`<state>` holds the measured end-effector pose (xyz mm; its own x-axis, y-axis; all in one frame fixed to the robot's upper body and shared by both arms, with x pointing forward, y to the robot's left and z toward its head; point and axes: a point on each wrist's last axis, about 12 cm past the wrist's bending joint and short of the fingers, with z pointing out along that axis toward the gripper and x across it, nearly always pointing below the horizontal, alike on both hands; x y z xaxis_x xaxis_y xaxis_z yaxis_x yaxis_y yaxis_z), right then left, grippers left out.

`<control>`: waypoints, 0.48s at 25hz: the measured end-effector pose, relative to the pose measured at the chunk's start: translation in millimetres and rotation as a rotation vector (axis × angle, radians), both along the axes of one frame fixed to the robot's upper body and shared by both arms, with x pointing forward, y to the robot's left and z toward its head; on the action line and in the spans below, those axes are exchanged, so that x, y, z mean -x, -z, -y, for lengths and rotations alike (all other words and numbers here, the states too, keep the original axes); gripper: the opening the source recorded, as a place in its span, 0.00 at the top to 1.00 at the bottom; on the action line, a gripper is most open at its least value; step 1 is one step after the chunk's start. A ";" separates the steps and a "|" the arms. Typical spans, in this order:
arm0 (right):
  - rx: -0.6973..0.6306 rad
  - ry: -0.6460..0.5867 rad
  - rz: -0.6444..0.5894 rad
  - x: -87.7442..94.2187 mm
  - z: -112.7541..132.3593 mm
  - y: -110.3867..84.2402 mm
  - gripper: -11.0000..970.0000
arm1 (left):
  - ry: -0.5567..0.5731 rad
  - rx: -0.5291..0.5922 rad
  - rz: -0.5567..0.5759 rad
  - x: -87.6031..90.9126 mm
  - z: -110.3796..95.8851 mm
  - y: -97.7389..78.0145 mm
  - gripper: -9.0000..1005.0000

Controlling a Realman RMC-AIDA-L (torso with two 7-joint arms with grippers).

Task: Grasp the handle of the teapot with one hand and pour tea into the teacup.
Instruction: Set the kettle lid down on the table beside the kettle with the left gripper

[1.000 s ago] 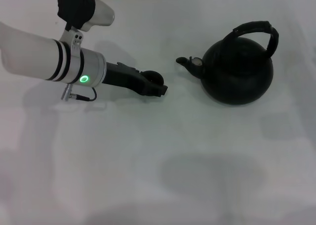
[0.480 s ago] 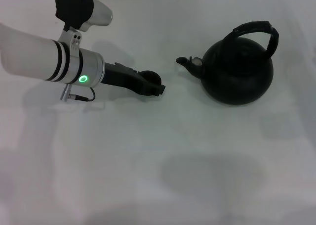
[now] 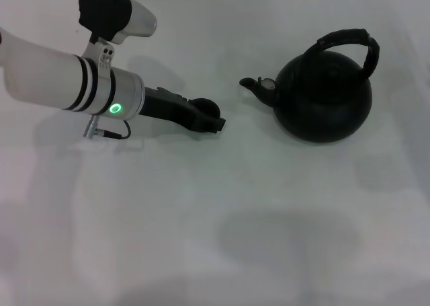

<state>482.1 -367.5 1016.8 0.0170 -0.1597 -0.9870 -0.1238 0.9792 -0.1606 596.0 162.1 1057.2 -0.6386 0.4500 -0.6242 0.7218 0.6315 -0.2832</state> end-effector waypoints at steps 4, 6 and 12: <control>0.000 0.002 -0.002 0.9 0.4 0.4 0.13 | 0.000 0.000 0.001 0.6 0.0 0.4 0.28; 0.000 0.002 -0.002 1.3 0.6 0.6 0.13 | -0.001 -0.001 0.002 0.6 0.0 0.5 0.28; 0.000 0.003 -0.003 1.6 0.7 0.7 0.13 | -0.003 -0.003 0.005 0.4 -0.7 0.7 0.22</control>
<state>480.5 -368.2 1016.1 0.0137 -0.1597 -0.9871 -0.1215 0.9796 -0.1602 595.6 162.7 1056.6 -0.6365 0.4501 -0.6263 0.7215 0.6345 -0.2773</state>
